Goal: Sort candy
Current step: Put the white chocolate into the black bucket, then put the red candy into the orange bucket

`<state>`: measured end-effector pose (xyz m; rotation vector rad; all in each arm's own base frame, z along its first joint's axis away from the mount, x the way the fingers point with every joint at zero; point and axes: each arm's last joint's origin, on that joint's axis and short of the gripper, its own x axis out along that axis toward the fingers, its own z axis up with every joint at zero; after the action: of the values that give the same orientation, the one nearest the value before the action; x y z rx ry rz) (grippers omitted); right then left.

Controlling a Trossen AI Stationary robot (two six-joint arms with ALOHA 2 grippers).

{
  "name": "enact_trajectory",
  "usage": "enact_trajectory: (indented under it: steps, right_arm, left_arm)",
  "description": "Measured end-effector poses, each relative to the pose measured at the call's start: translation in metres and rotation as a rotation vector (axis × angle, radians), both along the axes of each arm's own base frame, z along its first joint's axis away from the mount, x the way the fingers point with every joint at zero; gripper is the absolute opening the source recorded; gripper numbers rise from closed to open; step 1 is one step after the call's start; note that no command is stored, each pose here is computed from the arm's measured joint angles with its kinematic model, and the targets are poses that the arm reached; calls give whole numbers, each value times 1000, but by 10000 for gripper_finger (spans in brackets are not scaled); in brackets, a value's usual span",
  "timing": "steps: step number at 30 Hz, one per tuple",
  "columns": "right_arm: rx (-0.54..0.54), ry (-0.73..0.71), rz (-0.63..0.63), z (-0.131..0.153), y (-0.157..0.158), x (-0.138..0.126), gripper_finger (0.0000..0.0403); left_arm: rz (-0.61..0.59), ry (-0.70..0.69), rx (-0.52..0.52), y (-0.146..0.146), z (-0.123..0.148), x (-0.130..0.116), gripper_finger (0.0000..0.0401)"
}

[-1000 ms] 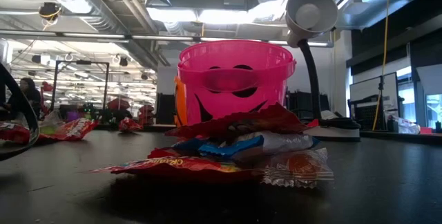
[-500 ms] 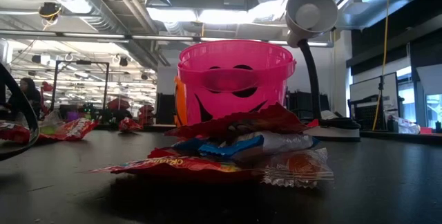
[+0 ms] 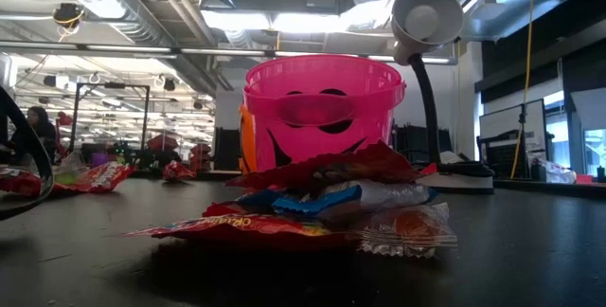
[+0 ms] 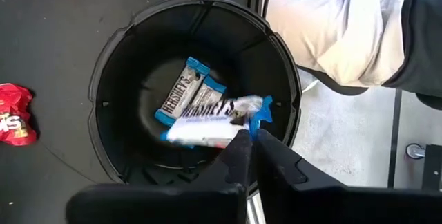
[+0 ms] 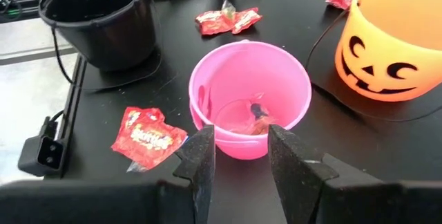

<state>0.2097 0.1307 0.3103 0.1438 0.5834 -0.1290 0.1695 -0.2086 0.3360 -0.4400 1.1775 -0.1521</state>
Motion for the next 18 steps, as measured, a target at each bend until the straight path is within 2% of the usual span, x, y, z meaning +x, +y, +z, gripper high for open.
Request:
enact_trajectory:
  steps: [7, 11, 15, 18]
  right_arm:
    - [11, 10, 17, 0, 1, 0, 131]
    - [9, 12, 17, 0, 0, 0, 131]
    - [9, 12, 17, 0, 0, 0, 131]
    - [9, 12, 17, 0, 0, 0, 131]
  left_arm:
    - [10, -13, 10, 0, 0, 0, 80]
    - [-6, -63, 55, 5, 1, 4, 105]
    - [54, -114, 132, 21, 5, 9, 112]
    - [54, -123, 238, 39, 5, 14, 112]
